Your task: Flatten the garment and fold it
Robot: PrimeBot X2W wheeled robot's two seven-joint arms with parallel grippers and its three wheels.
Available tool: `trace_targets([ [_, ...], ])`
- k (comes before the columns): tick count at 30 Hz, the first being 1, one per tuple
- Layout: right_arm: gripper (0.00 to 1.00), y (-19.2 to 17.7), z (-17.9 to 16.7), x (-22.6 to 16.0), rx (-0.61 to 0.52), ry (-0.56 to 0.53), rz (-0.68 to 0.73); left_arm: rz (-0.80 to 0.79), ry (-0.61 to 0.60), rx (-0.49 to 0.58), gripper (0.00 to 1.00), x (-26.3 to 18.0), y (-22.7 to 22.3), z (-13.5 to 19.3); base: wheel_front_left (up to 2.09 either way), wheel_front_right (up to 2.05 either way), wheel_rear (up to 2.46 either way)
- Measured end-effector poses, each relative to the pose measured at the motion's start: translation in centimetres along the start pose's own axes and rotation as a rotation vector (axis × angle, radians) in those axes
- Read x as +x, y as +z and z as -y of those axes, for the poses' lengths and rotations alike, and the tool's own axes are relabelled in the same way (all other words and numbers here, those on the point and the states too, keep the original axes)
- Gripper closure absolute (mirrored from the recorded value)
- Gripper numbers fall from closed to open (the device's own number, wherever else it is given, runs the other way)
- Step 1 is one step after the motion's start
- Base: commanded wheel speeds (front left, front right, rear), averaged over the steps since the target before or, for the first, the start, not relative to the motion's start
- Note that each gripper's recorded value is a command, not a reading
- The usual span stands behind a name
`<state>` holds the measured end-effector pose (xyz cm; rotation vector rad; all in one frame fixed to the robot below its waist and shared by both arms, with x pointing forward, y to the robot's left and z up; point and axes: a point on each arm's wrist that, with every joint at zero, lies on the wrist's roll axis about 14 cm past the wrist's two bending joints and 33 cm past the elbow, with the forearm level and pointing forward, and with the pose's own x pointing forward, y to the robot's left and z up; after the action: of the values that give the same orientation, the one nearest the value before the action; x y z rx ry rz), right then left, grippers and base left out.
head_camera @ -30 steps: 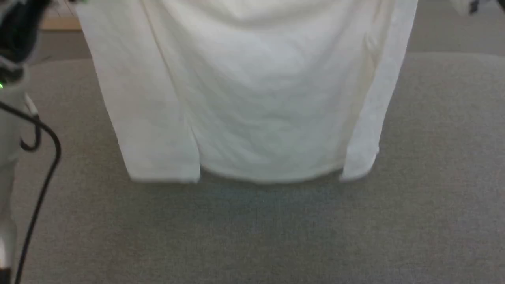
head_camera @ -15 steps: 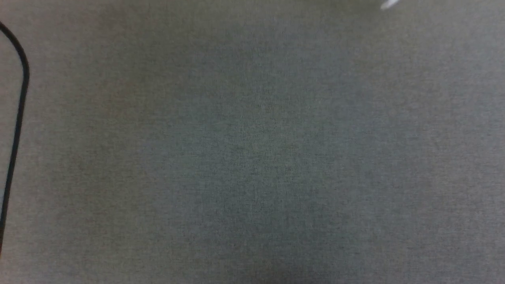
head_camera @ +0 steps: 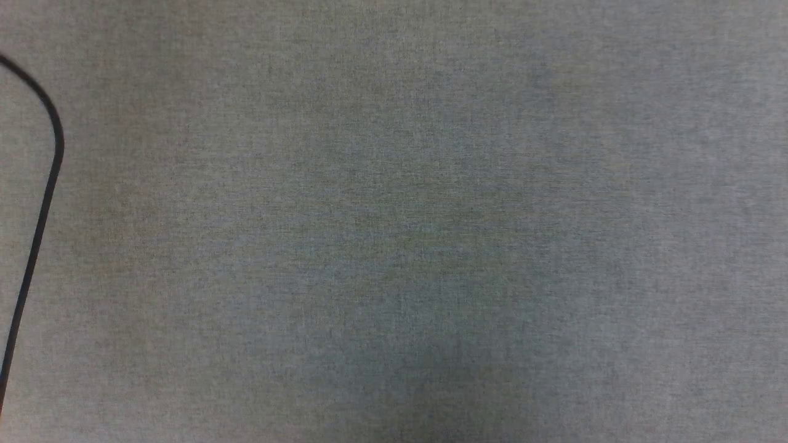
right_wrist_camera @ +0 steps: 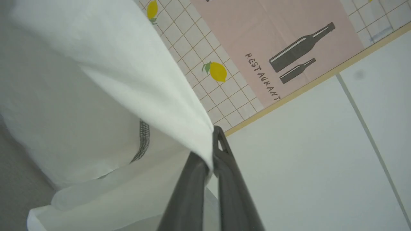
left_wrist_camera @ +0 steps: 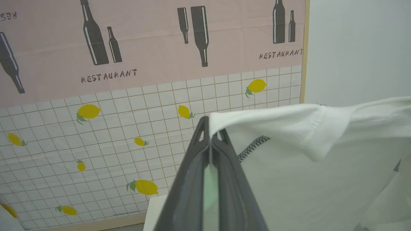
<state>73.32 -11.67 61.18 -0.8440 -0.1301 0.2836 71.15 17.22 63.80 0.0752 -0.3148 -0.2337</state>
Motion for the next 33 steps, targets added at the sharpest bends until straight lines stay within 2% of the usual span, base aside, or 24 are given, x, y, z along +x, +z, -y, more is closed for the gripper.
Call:
trace_targets([
  [4,1.00,-1.3,-2.2,-1.2,0.039,0.052,0.011,-0.068,-0.110,0.024,1.00,-2.2,-2.5,2.1,0.00,0.00,0.00],
  [11,1.00,-0.8,-2.9,-6.6,0.117,0.088,0.043,-0.136,-0.246,-0.021,1.00,-8.5,-2.3,5.8,0.00,0.00,0.00],
  [15,1.00,-0.7,-4.0,-10.7,0.170,0.112,0.023,-0.203,-0.263,-0.051,1.00,-13.1,-2.2,7.5,0.00,0.00,0.00],
  [22,1.00,-2.4,-8.0,-19.1,0.295,0.182,-0.107,-0.365,-0.280,-0.107,1.00,-22.2,-2.7,11.2,0.00,0.00,0.00],
  [30,1.00,-3.8,-12.3,-28.3,0.439,0.245,-0.265,-0.654,-0.247,-0.241,1.00,-33.6,-5.6,15.5,0.00,0.00,0.00],
  [33,1.00,-4.4,-13.6,-31.4,0.479,0.259,-0.328,-0.761,-0.266,-0.249,1.00,-37.6,-6.7,17.0,0.00,0.00,0.00],
])
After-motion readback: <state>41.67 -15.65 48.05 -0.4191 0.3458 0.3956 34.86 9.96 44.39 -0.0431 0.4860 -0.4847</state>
